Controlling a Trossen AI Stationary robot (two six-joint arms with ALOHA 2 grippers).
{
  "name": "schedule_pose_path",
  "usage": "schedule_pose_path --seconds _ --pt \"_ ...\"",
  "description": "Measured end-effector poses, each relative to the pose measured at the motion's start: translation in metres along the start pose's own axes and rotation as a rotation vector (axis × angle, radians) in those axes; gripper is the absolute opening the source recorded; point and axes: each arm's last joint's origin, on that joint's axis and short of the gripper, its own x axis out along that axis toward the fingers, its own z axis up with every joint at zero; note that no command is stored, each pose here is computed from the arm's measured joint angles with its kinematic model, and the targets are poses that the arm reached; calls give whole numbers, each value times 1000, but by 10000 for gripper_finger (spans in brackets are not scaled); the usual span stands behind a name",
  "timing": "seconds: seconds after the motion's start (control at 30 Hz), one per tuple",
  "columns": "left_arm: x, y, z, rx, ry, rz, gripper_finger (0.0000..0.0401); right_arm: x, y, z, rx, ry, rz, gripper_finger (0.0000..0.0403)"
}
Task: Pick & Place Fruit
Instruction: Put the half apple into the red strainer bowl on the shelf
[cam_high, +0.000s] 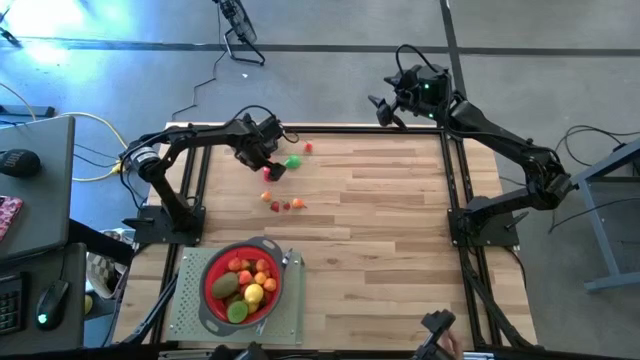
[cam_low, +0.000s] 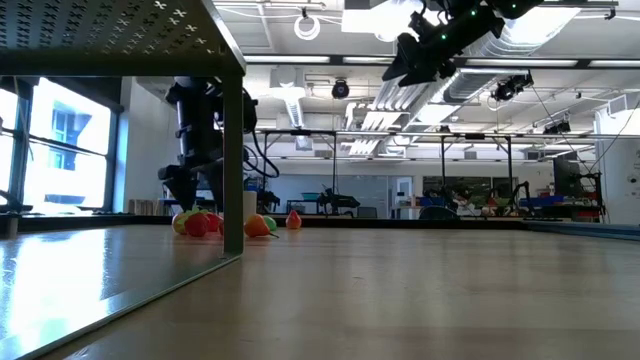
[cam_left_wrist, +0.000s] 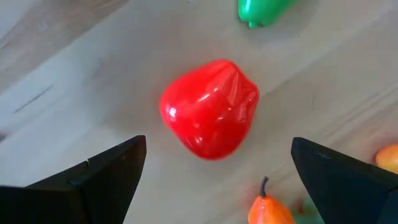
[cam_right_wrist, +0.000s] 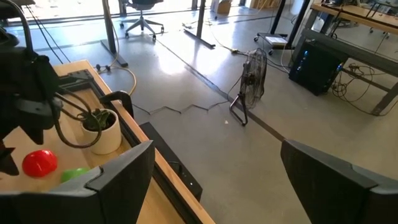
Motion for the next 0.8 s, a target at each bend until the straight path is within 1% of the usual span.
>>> schedule_pose_path --seconds 0.1,0.2,0.3,0.37,0.47,0.57,0.7,0.8 --pt "0 1 0 29 -1 7 391 0 0 1 -1 -9 -1 341" --pt "0 0 0 96 -1 14 391 0 0 1 -4 -9 -1 341" --pt "0 0 -1 147 4 14 391 0 0 1 -37 -9 -1 341" --pt "0 1 -2 145 15 17 391 0 0 1 -64 -9 0 341" --pt "0 1 -2 95 18 18 391 0 0 1 -100 -9 1 341" --pt "0 1 -2 0 16 19 391 0 0 1 -111 -9 2 341" --pt "0 1 -1 -166 7 17 391 0 0 1 -109 -9 2 341" --pt "0 1 0 -312 -10 27 391 0 0 1 -106 -9 2 341"
